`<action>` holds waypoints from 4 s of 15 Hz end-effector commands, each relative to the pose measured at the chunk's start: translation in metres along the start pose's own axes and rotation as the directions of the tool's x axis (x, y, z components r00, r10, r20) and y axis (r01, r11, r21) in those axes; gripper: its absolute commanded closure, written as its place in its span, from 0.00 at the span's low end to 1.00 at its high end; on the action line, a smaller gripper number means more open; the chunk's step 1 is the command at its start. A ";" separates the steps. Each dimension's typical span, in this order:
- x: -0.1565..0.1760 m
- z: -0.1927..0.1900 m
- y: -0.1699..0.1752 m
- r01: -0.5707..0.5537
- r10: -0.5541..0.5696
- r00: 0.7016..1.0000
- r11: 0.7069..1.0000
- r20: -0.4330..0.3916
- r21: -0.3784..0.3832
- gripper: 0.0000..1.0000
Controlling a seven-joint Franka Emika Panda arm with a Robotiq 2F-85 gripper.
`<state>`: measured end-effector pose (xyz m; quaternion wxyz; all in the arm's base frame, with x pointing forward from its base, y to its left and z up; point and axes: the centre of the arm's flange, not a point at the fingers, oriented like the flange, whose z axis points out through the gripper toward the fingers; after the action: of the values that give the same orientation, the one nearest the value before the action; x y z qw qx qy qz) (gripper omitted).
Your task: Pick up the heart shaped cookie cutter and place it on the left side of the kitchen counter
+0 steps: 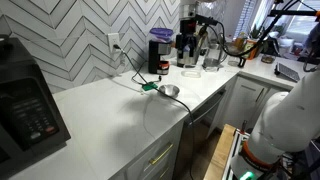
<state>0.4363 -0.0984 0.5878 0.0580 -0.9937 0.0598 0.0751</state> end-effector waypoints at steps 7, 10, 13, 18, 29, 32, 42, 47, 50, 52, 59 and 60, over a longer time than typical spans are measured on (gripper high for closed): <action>0.021 0.046 0.018 -0.088 0.088 0.996 0.996 0.021 -0.020 0.00; 0.030 0.062 0.028 -0.113 0.114 0.992 0.993 0.049 -0.012 0.00; 0.043 0.075 0.042 -0.174 0.174 0.983 0.985 0.049 -0.007 0.00; 0.045 0.068 0.032 -0.139 0.139 0.990 0.990 0.011 -0.025 0.00; 0.151 0.065 0.061 -0.057 -0.118 0.915 0.909 -0.386 -0.414 0.00; 0.174 0.105 0.071 -0.043 -0.220 0.895 0.825 -0.389 -0.564 0.00; 0.182 0.157 0.091 -0.159 -0.093 0.919 0.801 -0.382 -0.578 0.00; 0.191 0.164 0.088 -0.278 -0.072 0.865 0.754 -0.496 -0.595 0.00; 0.201 0.169 0.088 -0.352 -0.076 0.818 0.717 -0.570 -0.601 0.00; 0.205 0.169 0.089 -0.390 -0.068 0.795 0.703 -0.602 -0.594 0.00; 0.240 0.171 0.087 -0.306 -0.124 0.790 0.770 -0.601 -0.561 0.00; 0.244 0.171 0.088 -0.285 -0.139 0.790 0.779 -0.598 -0.559 0.00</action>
<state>0.6230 -0.1820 0.3800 -0.3210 -0.9122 0.1126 -0.2284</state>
